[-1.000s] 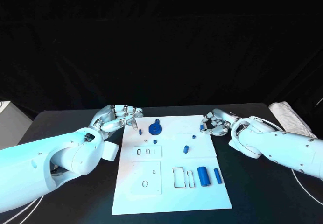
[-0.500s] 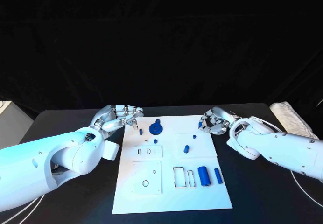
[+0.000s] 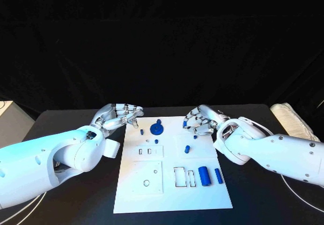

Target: Assemble the parts on the task board

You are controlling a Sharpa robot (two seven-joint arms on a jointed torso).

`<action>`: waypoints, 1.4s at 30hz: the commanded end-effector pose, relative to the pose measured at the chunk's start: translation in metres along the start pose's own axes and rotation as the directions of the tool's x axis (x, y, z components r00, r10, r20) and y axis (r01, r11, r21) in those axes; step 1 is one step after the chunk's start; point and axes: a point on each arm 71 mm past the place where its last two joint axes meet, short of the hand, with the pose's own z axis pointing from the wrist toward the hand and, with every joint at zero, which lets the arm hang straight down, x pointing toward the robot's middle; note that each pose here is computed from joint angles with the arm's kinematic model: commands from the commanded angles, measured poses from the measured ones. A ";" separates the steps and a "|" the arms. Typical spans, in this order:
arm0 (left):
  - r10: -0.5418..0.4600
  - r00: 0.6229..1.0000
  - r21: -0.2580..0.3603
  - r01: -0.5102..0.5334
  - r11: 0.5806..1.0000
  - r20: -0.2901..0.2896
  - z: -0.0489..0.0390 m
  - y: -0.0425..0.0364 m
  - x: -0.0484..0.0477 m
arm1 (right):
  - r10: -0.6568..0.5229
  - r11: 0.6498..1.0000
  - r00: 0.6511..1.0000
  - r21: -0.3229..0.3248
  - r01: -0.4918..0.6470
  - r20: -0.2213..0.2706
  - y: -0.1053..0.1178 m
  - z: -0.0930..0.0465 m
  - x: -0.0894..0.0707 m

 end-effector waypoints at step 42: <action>-0.011 0.999 -0.015 0.010 1.000 -0.037 0.0051 0.0033 0.0062 | -0.068 0.996 0.990 -0.059 0.061 -0.122 0.075 -0.004 0.115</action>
